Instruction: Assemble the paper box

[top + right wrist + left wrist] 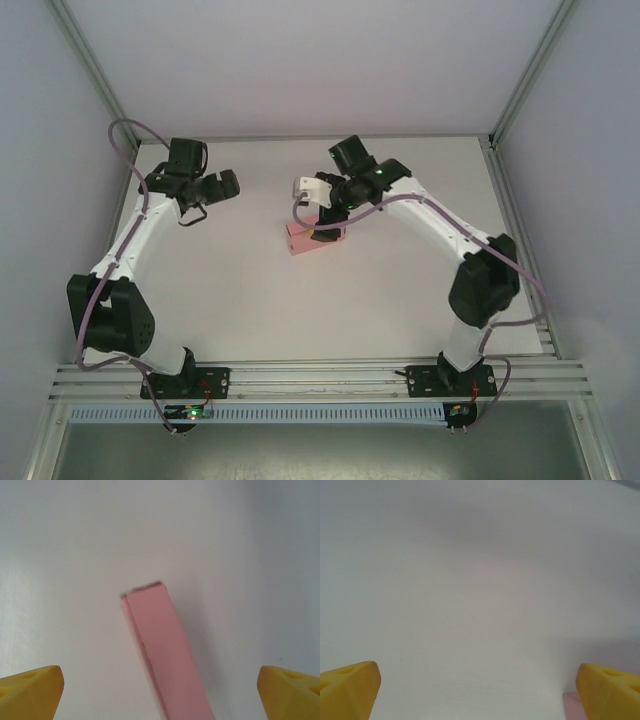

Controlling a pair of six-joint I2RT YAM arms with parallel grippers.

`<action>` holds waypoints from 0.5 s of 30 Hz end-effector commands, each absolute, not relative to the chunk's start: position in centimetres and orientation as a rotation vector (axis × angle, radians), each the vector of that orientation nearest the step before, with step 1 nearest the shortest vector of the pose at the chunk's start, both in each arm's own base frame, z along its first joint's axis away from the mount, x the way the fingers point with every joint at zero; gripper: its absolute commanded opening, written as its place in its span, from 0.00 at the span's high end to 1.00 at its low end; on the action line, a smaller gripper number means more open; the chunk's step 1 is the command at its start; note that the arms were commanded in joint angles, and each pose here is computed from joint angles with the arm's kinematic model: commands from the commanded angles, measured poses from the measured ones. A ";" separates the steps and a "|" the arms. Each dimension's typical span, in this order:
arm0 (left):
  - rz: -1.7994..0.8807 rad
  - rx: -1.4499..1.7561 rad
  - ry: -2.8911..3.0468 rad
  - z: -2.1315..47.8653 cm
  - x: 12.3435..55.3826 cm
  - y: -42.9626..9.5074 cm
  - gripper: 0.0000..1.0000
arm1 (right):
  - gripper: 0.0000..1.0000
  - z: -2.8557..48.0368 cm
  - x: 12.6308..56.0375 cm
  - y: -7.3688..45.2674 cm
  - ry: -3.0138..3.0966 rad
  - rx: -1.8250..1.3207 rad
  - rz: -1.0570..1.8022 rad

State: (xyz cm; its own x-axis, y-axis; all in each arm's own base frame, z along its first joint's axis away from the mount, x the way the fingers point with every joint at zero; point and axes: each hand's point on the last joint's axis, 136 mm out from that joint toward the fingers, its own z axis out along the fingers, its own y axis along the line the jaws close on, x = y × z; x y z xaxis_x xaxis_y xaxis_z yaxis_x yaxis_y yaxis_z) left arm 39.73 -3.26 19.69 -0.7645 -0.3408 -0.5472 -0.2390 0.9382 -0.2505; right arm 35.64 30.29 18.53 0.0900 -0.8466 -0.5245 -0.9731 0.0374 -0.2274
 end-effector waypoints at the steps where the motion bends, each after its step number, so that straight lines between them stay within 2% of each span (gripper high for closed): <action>1: -0.168 -0.443 2.475 19.9 38.0 -2.3 0.00 | 0.02 14.4 35.9 27.4 1.860 -2.063 0.100; 12: -0.211 -0.423 2.492 18.8 36.7 -2.8 0.00 | 0.02 9.9 38.3 28.3 1.908 -2.053 -0.031; 13: -0.218 -0.420 2.492 18.7 36.6 -2.9 0.00 | 0.03 9.6 38.3 28.3 1.917 -2.057 -0.028; 15: -0.220 -0.419 2.490 18.7 36.5 -2.9 0.00 | 0.12 9.1 38.0 28.3 1.933 -2.068 -0.020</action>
